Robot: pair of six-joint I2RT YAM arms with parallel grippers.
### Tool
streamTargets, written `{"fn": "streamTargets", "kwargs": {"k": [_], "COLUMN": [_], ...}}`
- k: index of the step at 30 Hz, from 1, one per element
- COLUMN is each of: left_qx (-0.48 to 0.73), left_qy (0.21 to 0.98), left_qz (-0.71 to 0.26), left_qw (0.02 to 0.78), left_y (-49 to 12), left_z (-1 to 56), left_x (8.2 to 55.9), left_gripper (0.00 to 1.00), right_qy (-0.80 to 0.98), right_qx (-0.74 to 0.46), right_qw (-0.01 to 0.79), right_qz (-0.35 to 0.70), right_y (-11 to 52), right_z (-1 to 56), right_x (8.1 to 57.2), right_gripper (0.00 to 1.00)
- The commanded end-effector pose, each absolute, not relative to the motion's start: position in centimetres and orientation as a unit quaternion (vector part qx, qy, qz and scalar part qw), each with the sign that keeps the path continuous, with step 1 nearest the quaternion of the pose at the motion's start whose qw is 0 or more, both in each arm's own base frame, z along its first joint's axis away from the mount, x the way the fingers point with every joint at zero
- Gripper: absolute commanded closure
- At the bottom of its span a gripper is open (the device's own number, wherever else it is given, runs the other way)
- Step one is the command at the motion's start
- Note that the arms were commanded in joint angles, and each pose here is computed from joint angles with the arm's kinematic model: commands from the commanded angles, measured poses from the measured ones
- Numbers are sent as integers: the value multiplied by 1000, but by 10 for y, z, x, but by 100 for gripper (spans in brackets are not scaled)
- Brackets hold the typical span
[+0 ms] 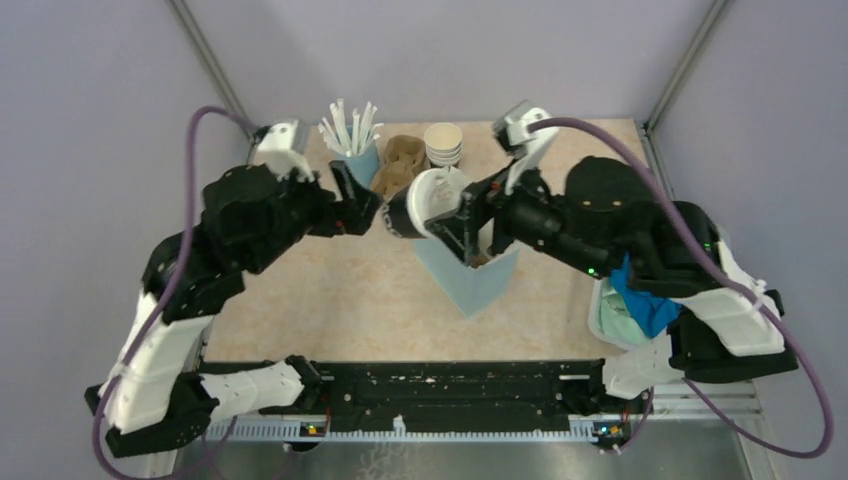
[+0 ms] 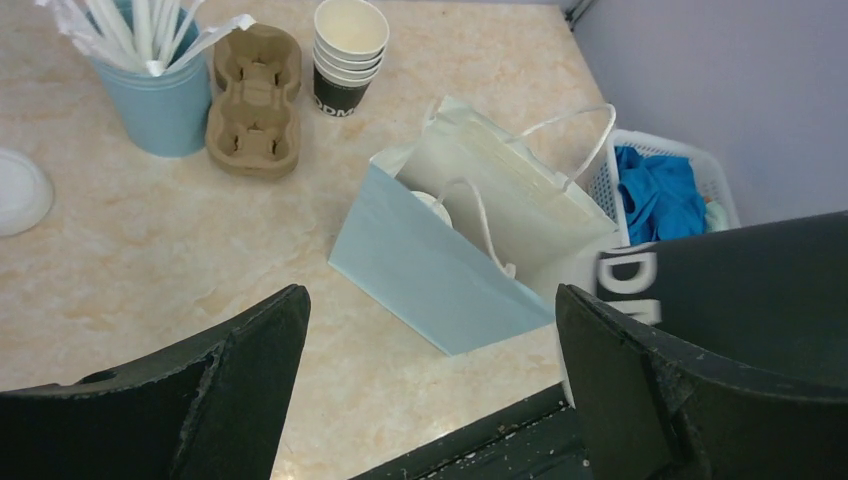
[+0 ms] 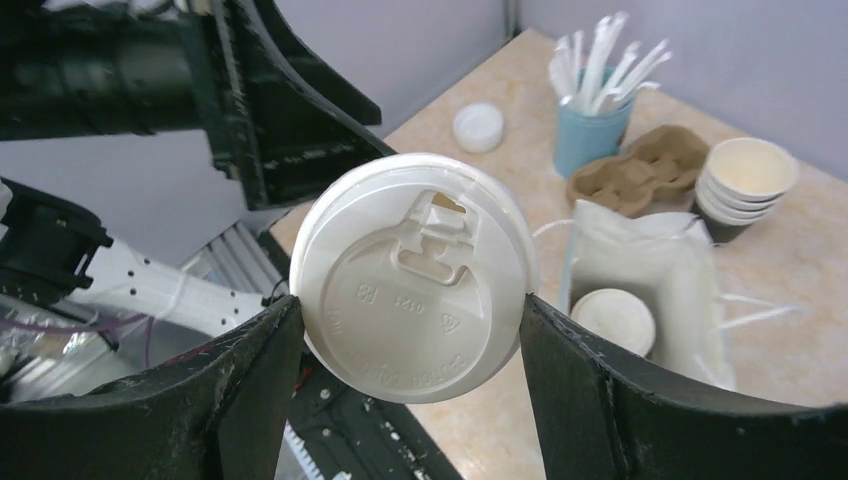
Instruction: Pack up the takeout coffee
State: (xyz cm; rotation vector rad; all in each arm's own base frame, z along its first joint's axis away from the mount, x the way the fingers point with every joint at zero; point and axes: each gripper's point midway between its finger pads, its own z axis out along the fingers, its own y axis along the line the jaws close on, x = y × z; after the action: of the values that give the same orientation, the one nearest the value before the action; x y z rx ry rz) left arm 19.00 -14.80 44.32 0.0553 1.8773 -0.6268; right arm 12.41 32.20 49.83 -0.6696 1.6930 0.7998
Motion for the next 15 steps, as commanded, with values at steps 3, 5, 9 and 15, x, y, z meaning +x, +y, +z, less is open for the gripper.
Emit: {"fn": "streamTargets", "kwargs": {"k": [3, 5, 9, 15], "left_qx": [89, 84, 91, 158], "left_qy": [794, 808, 807, 819], "left_qz": [-272, -301, -357, -393], "left_qw": [536, 500, 460, 387], "left_y": [-216, -223, -235, -274], "left_z": [456, 442, 425, 378], "left_x": [250, 283, 325, 350], "left_gripper": [2, 2, 4, 9], "right_qy": [718, 721, 732, 750], "right_qx": [-213, -197, -166, -152], "right_qw": [608, 621, 639, 638], "right_qz": [262, 236, 166, 85], "right_y": [245, 226, 190, 165], "right_z": [523, 523, 518, 504], "right_x": [151, 156, 170, 191], "right_gripper": [28, 29, 31, 34]}}
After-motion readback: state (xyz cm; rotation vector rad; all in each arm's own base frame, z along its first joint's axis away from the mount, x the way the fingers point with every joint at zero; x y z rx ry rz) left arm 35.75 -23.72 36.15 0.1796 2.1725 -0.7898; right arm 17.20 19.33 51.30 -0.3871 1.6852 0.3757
